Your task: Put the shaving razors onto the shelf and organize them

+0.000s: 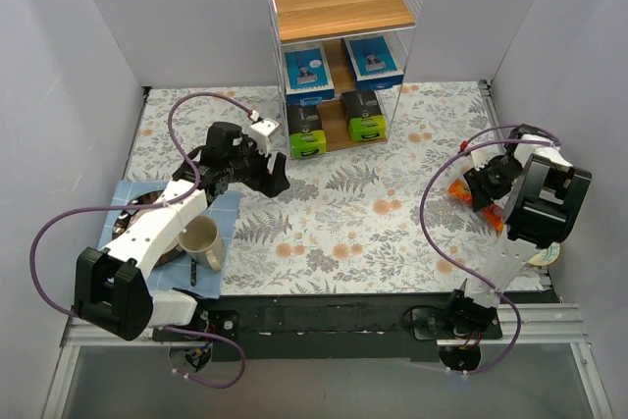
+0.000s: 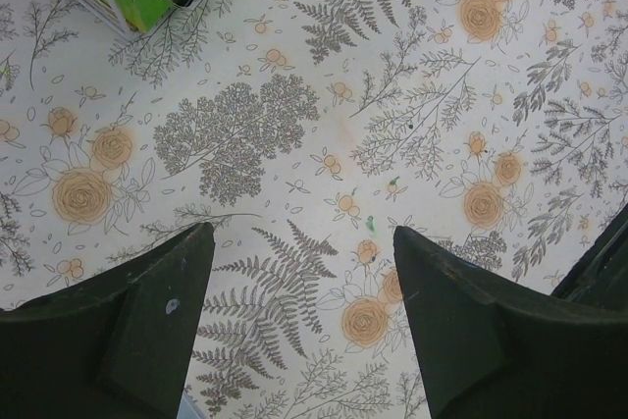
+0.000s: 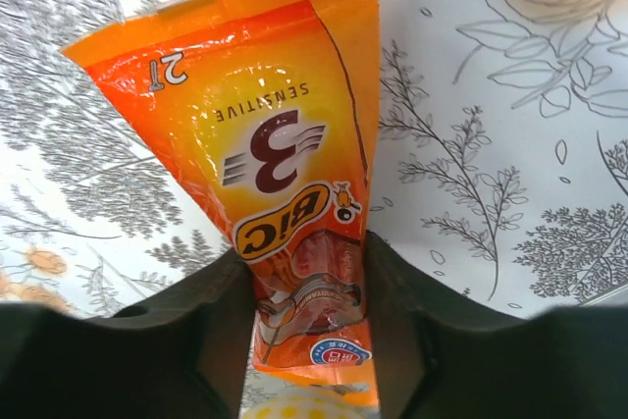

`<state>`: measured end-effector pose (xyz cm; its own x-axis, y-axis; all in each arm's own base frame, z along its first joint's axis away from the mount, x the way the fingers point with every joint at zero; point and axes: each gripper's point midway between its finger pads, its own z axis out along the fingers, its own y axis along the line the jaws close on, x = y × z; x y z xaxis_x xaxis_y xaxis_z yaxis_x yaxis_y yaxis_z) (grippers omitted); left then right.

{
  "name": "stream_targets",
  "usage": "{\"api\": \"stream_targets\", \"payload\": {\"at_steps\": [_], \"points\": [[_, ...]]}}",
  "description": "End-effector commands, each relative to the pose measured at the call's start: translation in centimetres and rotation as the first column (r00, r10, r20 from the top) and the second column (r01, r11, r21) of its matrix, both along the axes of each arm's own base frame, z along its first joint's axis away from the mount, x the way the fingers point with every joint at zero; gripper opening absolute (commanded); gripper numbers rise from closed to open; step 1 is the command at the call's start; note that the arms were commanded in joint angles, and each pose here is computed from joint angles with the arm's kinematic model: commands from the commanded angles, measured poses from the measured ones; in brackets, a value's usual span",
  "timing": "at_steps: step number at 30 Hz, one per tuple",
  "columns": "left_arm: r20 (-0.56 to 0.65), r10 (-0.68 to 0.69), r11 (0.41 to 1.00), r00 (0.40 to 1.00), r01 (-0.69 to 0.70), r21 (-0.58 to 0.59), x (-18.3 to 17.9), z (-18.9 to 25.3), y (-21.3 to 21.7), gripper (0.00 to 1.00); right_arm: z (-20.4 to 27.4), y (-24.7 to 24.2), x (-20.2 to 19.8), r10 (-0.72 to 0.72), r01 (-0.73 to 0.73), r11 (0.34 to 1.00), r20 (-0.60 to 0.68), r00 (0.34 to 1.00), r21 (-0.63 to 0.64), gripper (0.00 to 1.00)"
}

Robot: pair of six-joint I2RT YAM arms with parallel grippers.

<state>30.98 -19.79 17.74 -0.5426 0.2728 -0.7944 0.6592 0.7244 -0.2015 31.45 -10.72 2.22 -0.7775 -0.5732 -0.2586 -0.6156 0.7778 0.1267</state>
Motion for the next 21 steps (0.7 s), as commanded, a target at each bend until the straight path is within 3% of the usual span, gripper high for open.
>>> {"api": "stream_targets", "payload": {"at_steps": [1, 5, 9, 12, 13, 14, 16, 17, 19, 21], "points": [[0.079, 0.01, 1.0, 0.997, -0.01, 0.002, 0.3, 1.1, 0.8, 0.73, 5.6, 2.6, 1.5, 0.053, -0.061, 0.996, 0.128, 0.99, 0.061, 0.48], [0.108, 0.015, 1.0, 0.994, -0.014, -0.014, 0.6, 1.8, 0.8, 0.73, 11.0, 6.6, 2.1, 0.129, -0.152, 0.985, 0.232, 0.964, 0.085, 0.43], [0.148, 0.021, 0.999, 0.989, -0.017, -0.029, 0.8, 3.2, 0.9, 0.73, 20.3, 13.0, 4.4, 0.244, -0.303, 0.95, 0.435, 0.867, 0.072, 0.44], [0.171, 0.022, 0.998, 0.985, -0.013, -0.054, 0.9, 4.1, 0.7, 0.73, 25.1, 16.6, 5.1, 0.219, -0.308, 0.944, 0.465, 0.858, 0.122, 0.45], [0.174, 0.027, 0.998, 0.984, -0.016, -0.068, 0.8, 4.4, 0.7, 0.73, 29.1, 17.4, 7.1, 0.187, -0.305, 0.943, 0.543, 0.818, 0.134, 0.44], [0.172, 0.024, 0.997, 0.985, -0.011, -0.076, 0.7, 4.4, 0.6, 0.73, 30.4, 17.8, 7.5, 0.08, -0.218, 0.955, 0.528, 0.845, 0.203, 0.43], [0.176, 0.024, 0.996, 0.984, -0.008, -0.092, 0.7, 4.6, 0.5, 0.73, 34.4, 19.4, 9.0, -0.009, -0.186, 0.946, 0.592, 0.806, 0.266, 0.43], [0.179, 0.023, 0.995, 0.984, -0.006, -0.096, 0.6, 4.6, 0.5, 0.73, 35.4, 20.1, 9.0, -0.107, -0.119, 0.93, 0.565, 0.818, 0.349, 0.41], [0.184, 0.031, 0.995, 0.982, -0.012, -0.103, 0.6, 4.8, 0.7, 0.73, 38.6, 22.3, 8.6, -0.128, -0.183, 0.899, 0.636, 0.761, 0.399, 0.4], [0.186, 0.033, 0.994, 0.982, -0.013, -0.107, 0.4, 4.9, 0.9, 0.73, 39.5, 24.5, 7.8, -0.139, -0.219, 0.869, 0.644, 0.753, 0.444, 0.41]]}}
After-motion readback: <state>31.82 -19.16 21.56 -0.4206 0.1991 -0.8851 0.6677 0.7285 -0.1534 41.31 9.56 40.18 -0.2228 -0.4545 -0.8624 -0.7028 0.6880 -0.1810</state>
